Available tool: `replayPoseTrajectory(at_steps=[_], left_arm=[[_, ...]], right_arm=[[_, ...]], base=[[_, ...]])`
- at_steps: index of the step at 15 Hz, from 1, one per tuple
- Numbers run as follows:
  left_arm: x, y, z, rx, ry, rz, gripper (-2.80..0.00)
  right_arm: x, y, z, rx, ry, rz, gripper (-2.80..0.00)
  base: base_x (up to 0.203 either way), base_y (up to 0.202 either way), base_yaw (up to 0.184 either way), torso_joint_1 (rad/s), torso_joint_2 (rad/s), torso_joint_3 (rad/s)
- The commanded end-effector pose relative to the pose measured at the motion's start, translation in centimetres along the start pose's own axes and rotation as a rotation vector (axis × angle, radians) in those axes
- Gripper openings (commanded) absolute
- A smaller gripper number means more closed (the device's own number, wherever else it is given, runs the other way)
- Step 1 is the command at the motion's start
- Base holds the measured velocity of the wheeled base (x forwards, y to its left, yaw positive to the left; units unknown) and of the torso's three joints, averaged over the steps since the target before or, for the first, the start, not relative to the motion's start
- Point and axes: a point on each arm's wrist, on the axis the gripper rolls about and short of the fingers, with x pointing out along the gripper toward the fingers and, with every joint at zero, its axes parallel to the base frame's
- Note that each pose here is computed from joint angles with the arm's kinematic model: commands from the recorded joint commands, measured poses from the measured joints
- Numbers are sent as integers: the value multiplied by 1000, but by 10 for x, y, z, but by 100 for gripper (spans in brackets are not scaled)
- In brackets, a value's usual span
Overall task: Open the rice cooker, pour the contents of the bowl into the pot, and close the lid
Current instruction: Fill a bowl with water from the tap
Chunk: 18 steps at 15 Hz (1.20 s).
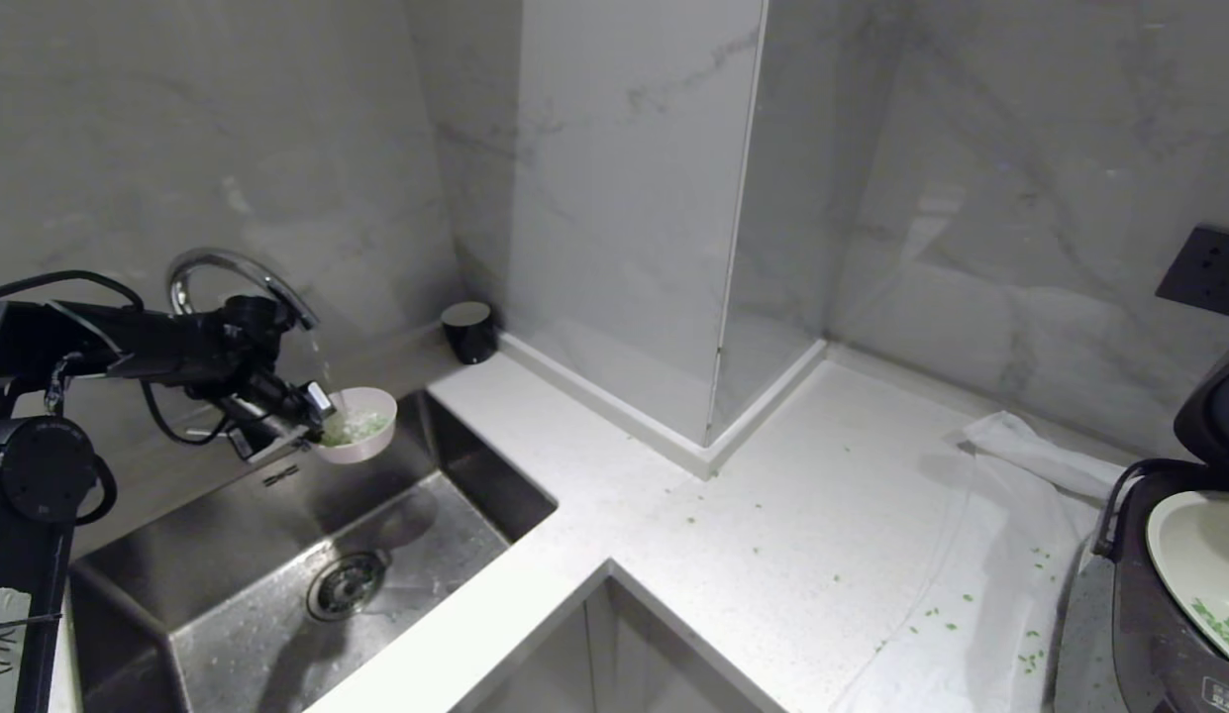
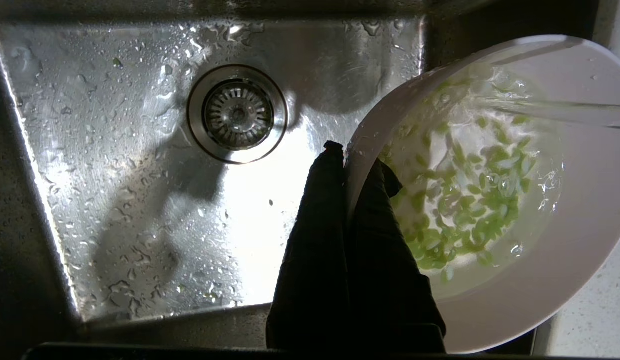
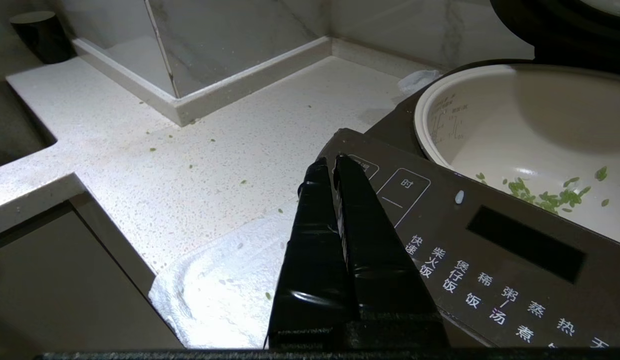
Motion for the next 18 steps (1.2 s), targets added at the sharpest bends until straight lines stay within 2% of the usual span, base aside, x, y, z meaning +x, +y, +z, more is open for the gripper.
replayPoseTrajectory(at_steps=[1,6,12,18], left_arm=[[4,1,-1,-5,9,7,-280],[0,-3,-2,7,4,-2,-280],[12,2,-12,-26,57,15,-280],[10,2,-10,-56,71,-28,-280]], right_arm=[[0,0,0,0,-1,1,-280],[0,0,0,0,0,1,-280],[0,0,0,0,-1,-1,-280],[0,0,0,0,-1,1,-280]], base=[[0,0,0,0,0,0],[0,0,0,0,0,0],[0,0,0,0,0,0],[0,0,0,0,0,0]])
